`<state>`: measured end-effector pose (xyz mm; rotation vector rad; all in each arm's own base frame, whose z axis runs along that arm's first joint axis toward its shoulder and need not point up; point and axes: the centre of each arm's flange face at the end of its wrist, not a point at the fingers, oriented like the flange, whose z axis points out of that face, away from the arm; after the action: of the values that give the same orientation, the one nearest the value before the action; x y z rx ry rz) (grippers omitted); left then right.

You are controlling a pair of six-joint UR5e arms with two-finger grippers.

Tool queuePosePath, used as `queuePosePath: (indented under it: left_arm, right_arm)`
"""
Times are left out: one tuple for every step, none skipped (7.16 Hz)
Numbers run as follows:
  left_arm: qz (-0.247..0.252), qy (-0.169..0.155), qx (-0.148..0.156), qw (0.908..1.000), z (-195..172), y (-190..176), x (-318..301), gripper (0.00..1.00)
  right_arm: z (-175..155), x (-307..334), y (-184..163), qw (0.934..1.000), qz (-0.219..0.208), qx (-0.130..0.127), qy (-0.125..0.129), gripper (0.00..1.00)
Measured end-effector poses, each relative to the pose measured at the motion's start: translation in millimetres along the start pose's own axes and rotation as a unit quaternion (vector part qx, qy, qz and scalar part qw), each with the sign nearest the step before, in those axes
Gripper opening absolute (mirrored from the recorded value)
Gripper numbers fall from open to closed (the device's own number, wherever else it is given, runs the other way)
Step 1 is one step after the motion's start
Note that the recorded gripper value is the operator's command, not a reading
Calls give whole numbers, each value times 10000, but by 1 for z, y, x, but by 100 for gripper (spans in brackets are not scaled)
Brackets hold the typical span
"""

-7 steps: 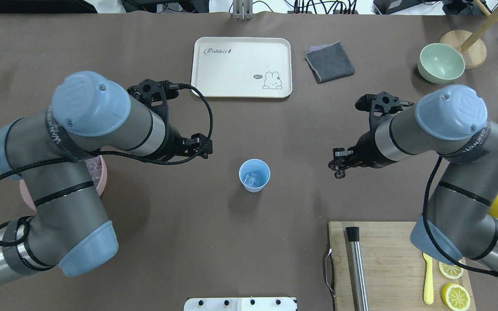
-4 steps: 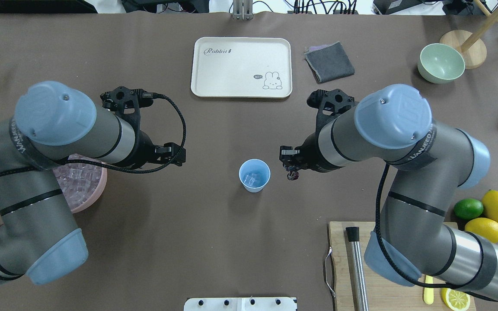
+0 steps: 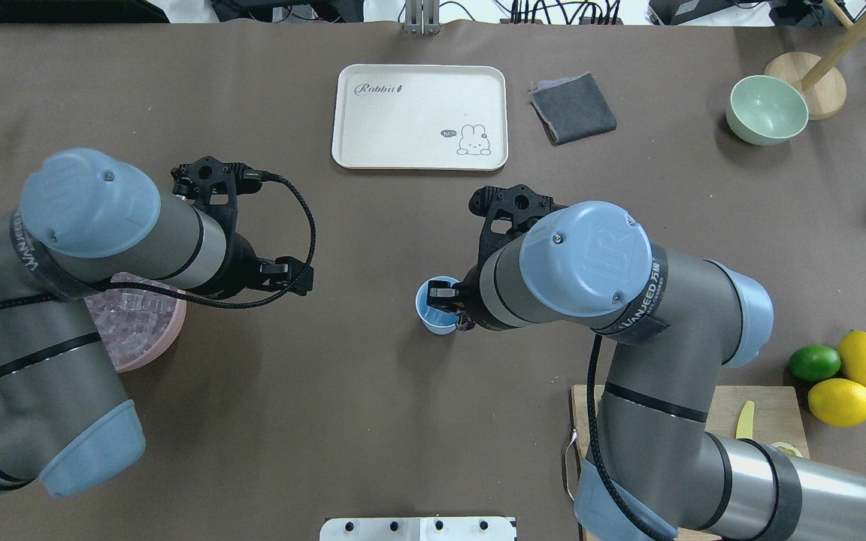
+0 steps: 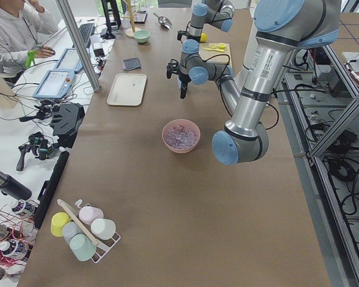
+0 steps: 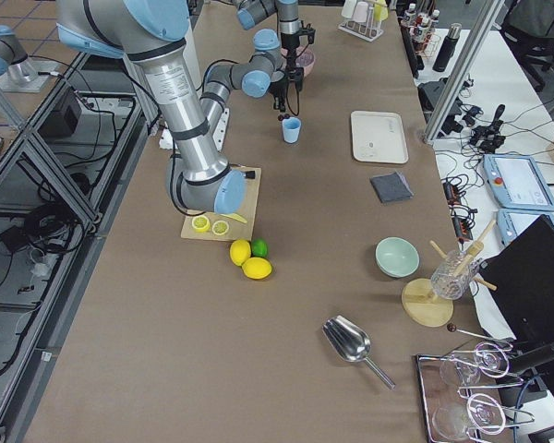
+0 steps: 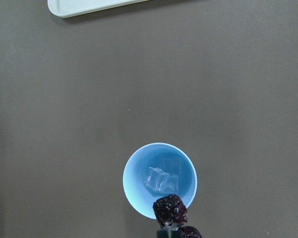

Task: Put ice and cherries in cup
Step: 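Move the cherry with the right gripper over the blue cup and release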

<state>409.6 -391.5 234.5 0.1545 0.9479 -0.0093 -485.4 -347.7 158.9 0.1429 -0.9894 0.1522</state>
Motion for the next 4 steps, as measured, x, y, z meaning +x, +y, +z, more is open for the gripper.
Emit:
queuePosePath:
  left_arm:
    - [8,0,0,10000,-1,1,-1,96]
    - [12,3,2,10000,-1,1,-1,96]
    - [10,2,6,10000,-2,1,-3,96]
    - [5,-12,3,10000,-1,1,-4,96]
  right_arm:
    - [4,-7,3,10000,-19,32,8,0]
    - [6,-14,3,10000,-29,63,3,0]
    - [8,-22,-3,9999,-24,105,3,0]
    - [12,-27,-9,9999,-19,143,26,0]
